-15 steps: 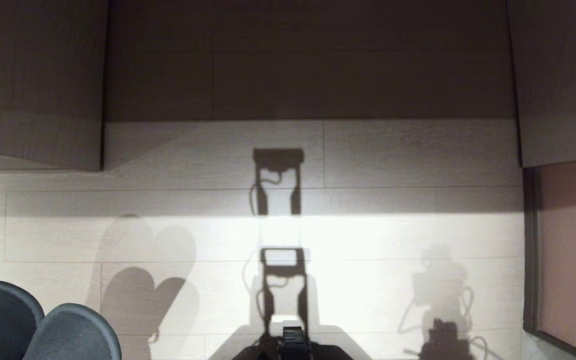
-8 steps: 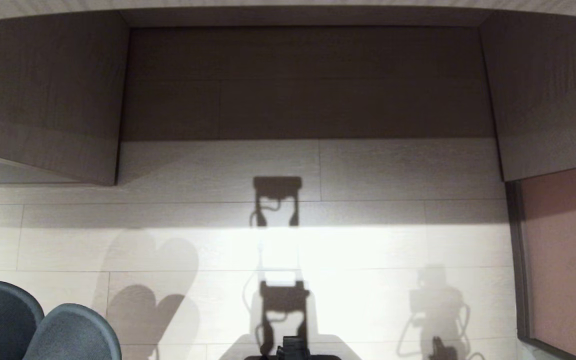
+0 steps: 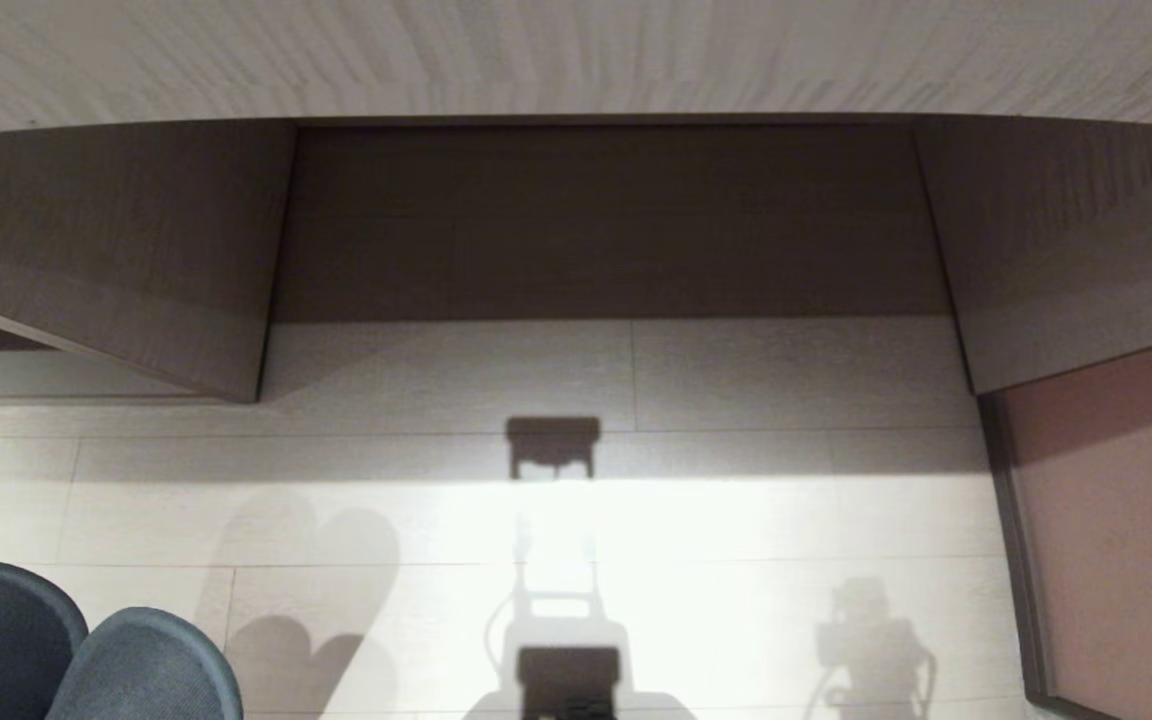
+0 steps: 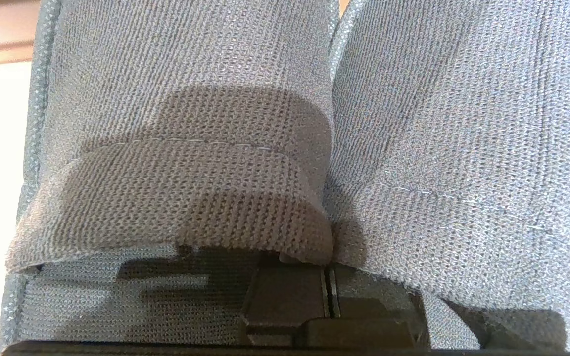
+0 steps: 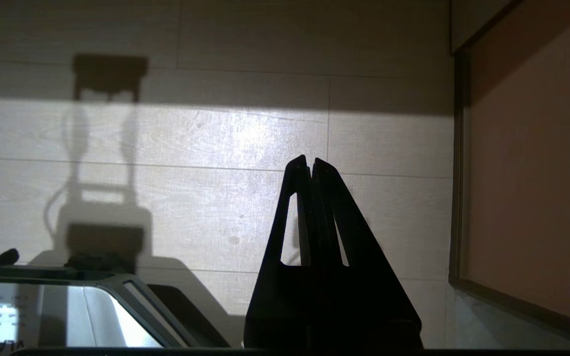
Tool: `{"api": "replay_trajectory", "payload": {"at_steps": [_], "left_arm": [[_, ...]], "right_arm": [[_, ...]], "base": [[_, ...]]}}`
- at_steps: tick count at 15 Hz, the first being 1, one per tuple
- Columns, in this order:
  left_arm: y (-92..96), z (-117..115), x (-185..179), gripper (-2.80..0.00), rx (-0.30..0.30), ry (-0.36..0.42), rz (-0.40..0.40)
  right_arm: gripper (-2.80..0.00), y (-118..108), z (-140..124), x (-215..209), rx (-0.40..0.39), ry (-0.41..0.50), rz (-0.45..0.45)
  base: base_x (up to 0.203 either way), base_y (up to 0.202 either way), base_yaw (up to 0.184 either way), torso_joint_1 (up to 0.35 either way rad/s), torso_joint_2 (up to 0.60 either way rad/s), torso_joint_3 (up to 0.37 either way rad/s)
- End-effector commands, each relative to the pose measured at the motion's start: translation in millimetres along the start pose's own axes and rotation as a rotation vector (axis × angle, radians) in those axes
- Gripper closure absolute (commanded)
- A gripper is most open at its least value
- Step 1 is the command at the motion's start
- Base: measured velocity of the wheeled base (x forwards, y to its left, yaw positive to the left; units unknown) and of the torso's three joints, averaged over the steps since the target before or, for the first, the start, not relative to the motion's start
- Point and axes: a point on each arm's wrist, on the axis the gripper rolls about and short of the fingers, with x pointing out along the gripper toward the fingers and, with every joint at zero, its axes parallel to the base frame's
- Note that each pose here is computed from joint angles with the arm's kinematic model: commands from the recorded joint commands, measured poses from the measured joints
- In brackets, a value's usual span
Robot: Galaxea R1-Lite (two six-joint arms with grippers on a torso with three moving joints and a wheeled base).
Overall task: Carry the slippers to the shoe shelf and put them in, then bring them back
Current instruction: Place the slippers into the shoe cabinet
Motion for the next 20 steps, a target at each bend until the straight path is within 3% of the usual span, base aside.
{"api": "replay_trajectory", "payload": {"at_steps": [1,20], "left_arm": [[0.0,0.0,0.1,0.0,0.0,0.001,0.0],[0.0,0.2,0.1,0.0,0.0,0.0,0.0]], "right_arm": [[0.0,0.0,0.0,-0.1,0.0,-0.001,0.0],[0.0,0.0,0.0,-0.1,0.0,-0.001,0.0]], "base": [[0.0,0.0,0.0,-0.001,0.0,0.205],[0.0,0.0,0.0,0.002,0.0,0.203]]}}
